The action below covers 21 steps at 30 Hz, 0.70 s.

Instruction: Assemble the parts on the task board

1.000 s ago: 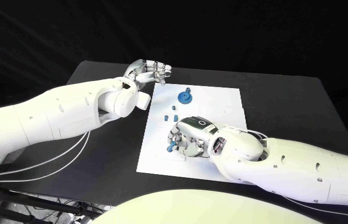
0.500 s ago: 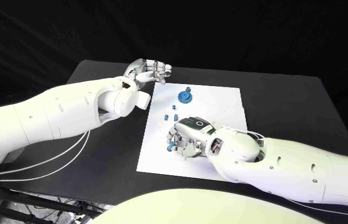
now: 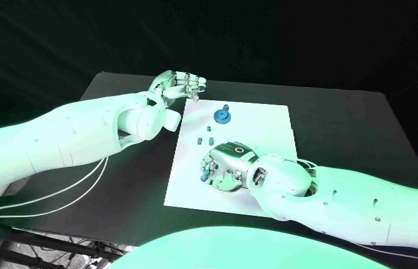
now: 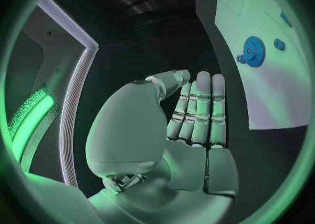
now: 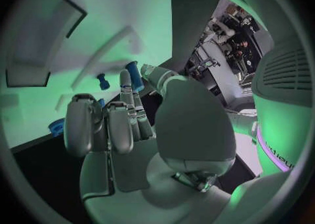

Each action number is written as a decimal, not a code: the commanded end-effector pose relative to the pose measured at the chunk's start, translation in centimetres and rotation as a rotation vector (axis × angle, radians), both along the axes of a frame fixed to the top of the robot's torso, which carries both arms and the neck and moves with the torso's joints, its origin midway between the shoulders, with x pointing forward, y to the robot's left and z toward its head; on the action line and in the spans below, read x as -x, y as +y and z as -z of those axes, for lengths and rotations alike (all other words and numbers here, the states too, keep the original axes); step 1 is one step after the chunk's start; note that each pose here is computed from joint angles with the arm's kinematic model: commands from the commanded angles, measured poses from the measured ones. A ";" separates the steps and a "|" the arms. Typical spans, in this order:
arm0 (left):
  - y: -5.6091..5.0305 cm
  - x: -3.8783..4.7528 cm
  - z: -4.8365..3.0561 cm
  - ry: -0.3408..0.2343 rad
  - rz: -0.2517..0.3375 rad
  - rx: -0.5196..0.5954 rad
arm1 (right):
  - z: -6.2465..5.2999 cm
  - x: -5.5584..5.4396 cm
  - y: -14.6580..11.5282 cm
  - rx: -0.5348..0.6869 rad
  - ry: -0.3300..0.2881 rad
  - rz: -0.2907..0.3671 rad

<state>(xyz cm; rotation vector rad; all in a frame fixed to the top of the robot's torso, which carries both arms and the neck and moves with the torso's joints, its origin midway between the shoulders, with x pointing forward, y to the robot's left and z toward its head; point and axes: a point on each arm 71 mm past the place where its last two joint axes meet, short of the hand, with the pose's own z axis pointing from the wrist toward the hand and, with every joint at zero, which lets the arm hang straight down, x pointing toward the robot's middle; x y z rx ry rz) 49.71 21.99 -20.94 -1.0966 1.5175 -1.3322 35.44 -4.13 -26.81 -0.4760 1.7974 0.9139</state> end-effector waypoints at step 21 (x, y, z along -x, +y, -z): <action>-0.2 0.04 -0.09 -0.002 0.016 0.006 | -0.6 0.3 -0.2 -0.069 -0.006 0.006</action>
